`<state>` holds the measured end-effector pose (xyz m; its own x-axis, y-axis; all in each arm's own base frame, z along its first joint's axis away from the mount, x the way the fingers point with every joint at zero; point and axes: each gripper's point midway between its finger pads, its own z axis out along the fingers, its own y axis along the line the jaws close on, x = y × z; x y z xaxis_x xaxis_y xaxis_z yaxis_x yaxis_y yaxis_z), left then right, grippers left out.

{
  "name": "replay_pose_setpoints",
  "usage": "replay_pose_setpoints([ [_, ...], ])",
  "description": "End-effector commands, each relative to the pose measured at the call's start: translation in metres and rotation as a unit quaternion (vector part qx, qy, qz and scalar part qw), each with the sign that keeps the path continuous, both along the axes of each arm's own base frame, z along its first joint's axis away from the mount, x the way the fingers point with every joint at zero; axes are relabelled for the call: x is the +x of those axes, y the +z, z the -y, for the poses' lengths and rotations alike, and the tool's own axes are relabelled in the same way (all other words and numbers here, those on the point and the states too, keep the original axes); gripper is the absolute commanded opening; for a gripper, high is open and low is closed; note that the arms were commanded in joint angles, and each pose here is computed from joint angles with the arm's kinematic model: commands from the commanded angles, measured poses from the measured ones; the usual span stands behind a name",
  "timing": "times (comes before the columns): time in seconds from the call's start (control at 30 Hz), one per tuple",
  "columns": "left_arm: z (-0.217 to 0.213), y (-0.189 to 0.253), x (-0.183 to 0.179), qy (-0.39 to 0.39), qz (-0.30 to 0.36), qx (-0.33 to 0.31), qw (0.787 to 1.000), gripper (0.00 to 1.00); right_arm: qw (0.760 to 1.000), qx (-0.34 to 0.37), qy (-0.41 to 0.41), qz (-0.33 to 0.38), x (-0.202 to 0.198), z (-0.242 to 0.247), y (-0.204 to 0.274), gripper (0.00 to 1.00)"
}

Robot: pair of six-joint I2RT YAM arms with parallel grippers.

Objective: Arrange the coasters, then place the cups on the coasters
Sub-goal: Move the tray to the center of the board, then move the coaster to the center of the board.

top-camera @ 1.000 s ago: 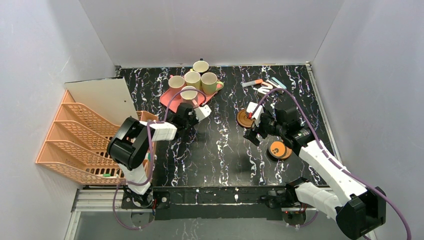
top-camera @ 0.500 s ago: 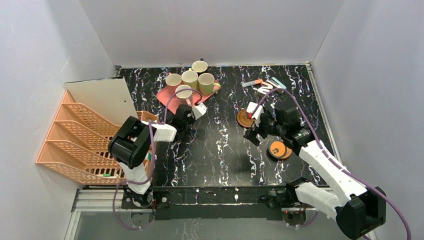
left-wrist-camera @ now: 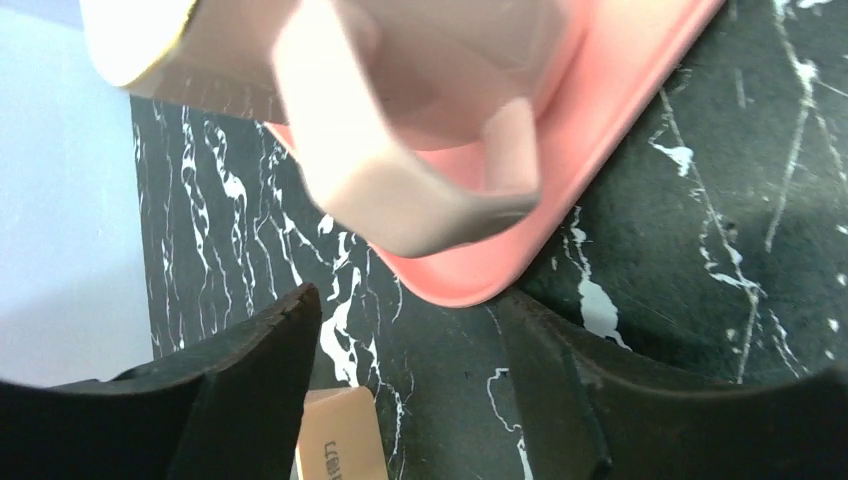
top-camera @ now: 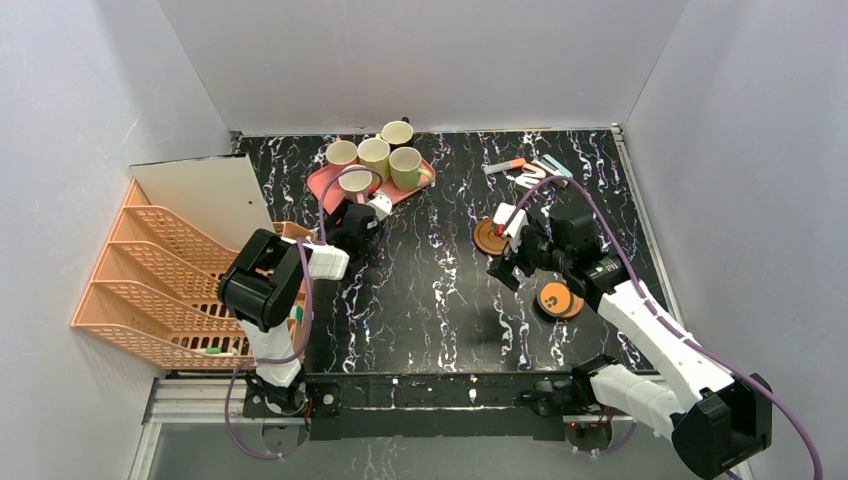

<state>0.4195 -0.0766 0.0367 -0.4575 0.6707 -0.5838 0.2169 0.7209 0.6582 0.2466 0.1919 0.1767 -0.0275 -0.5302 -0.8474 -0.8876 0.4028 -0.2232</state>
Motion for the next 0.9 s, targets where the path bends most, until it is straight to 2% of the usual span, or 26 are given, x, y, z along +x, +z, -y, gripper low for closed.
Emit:
replay_pose_setpoints([
  [0.0, -0.021, -0.019, -0.015, 0.047, -0.038, 0.017, 0.998, 0.70, 1.000, 0.010, -0.015, 0.018, 0.007, -0.001, 0.009, 0.99],
  [0.2, -0.007, -0.014, -0.040, -0.007, -0.080, -0.027, 0.996, 0.87, 0.999, 0.015, -0.037, 0.032, 0.016, 0.002, 0.016, 0.99],
  [0.37, 0.012, 0.005, -0.079, -0.079, -0.127, -0.090, 0.985, 0.97, 0.994, 0.022, -0.108, 0.025, 0.042, 0.007, 0.027, 0.99],
  [0.43, 0.024, 0.014, -0.099, -0.120, -0.148, -0.117, 0.975, 0.98, 0.989, 0.015, -0.143, 0.031, 0.060, 0.011, 0.029, 0.99],
  [0.6, 0.043, 0.071, -0.128, -0.183, -0.134, -0.182, 0.957, 0.98, 0.969, -0.006, -0.237, 0.065, 0.119, 0.022, 0.041, 0.99],
  [0.73, 0.054, 0.116, -0.153, -0.222, -0.122, -0.230, 0.940, 0.98, 0.948, -0.046, -0.314, 0.024, 0.172, 0.031, 0.023, 0.99],
  [0.87, 0.047, 0.148, -0.168, -0.193, -0.082, -0.277, 0.938, 0.98, 0.932, -0.064, -0.355, -0.024, 0.204, 0.031, 0.001, 0.99],
])
